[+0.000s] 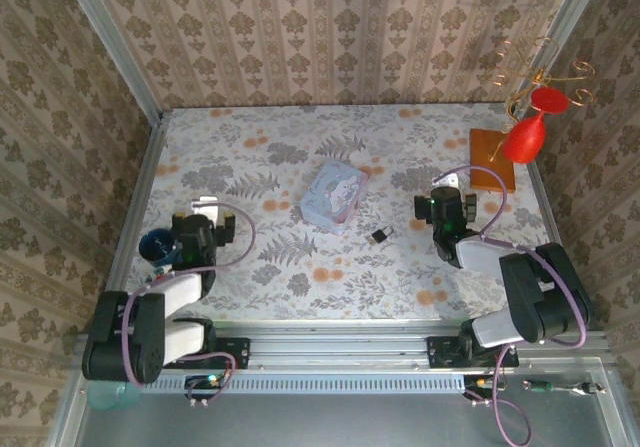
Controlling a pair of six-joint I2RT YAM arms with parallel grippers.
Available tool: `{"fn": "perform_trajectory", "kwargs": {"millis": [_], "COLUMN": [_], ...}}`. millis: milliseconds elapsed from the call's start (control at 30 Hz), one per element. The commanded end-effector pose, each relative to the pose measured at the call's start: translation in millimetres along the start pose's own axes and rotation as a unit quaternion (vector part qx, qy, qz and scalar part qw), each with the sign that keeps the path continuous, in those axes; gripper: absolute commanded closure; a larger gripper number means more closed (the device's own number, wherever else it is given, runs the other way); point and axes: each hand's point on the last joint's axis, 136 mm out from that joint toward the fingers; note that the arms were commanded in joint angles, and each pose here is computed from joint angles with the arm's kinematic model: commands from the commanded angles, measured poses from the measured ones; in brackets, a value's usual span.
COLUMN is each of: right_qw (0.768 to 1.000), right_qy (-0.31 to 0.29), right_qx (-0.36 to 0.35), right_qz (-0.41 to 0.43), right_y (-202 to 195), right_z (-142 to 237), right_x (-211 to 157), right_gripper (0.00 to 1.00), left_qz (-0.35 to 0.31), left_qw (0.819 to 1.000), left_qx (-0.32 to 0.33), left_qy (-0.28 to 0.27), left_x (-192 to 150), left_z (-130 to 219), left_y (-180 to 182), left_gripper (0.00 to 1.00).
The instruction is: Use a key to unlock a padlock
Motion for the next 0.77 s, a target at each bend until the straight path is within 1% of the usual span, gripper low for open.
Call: {"fn": "perform_trajectory", "kwargs": {"millis": [0, 33, 67, 100, 133, 167, 233, 267, 300, 333, 367, 433, 467, 567, 700, 733], "right_qw": [0.996, 0.993, 0.990, 0.988, 0.988, 0.990, 0.990, 0.991, 0.991, 0.991, 0.991, 0.991, 0.991, 0.990, 0.991, 0.991], "right_qy": [-0.052, -0.049, -0.052, -0.062, -0.059, -0.041, -0.052, -0.046, -0.050, -0.048, -0.047, -0.048, -0.048, -0.043, -0.048, -0.058], "right_qx": [0.062, 0.089, 0.105, 0.106, 0.103, 0.105, 0.102, 0.096, 0.098, 0.097, 0.097, 0.097, 0.098, 0.104, 0.095, 0.088], "right_qz": [-0.036, -0.059, -0.080, -0.095, -0.095, -0.089, -0.084, -0.082, -0.082, -0.082, -0.082, -0.082, -0.081, -0.082, -0.083, -0.085], "right_y": [8.0, 3.7, -1.5, -6.9, -8.4, -6.3, -4.5, -4.8, -4.3, -4.5, -4.3, -4.3, -4.0, -2.7, -5.8, -7.7], "right_z": [-7.8, -9.0, -11.0, -15.2, -15.7, -15.9, -16.1, -16.1, -16.2, -16.1, -16.1, -16.1, -15.9, -17.3, -16.1, -13.3], "right_x": [26.0, 24.0, 19.4, 16.7, 15.9, 13.4, 16.0, 14.0, 15.5, 14.5, 14.5, 15.2, 14.7, 14.4, 15.2, 16.4], "right_gripper": [0.00, 0.00, 0.00, 0.00, 0.00, 0.00, 0.00, 0.00, 0.00, 0.00, 0.00, 0.00, 0.00, 0.00, 0.00, 0.00], "left_qz": [0.024, 0.038, 0.039, 0.043, 0.050, 0.058, 0.058, 0.058, 0.061, 0.070, 0.076, 0.067, 0.068, 0.078, 0.074, 0.056], "left_qw": [0.994, 0.995, 0.994, 0.993, 0.993, 0.992, 0.990, 0.989, 0.989, 0.991, 0.992, 0.992, 0.993, 0.995, 0.995, 0.992], "left_qx": [-0.021, -0.043, -0.055, -0.062, -0.072, -0.077, -0.075, -0.060, -0.053, -0.054, -0.045, -0.047, -0.059, -0.037, -0.039, -0.069], "left_qy": [-0.100, -0.085, -0.089, -0.090, -0.085, -0.086, -0.108, -0.125, -0.122, -0.096, -0.089, -0.093, -0.078, -0.053, -0.062, -0.090], "left_x": [43.2, 41.0, 44.3, 45.9, 46.6, 45.7, 37.2, 35.9, 31.3, 24.0, 24.9, 27.7, 25.0, 23.0, 25.7, 33.5], "left_z": [-9.9, -14.3, -17.4, -21.4, -25.1, -27.5, -35.2, -38.2, -35.9, -35.0, -37.7, -44.5, -45.5, -53.7, -53.0, -46.1], "left_y": [9.1, 6.3, 5.9, 5.1, 3.7, 1.5, -6.4, -5.7, -4.8, -4.0, 0.8, -0.6, -4.3, 5.1, 4.5, -7.9], "left_gripper": [0.00, 0.00, 0.00, 0.00, 0.00, 0.00, 0.00, 0.00, 0.00, 0.00, 0.00, 0.00, 0.00, 0.00, 0.00, 0.00]}}
Point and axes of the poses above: each hand's point on the last joint's axis, 136 mm out from that joint toward the fingers, its own z axis back along the fingers, its own y axis along the line the jaws close on, x = y × z, and after that the axes turned 15 degrees about -z, right-handed
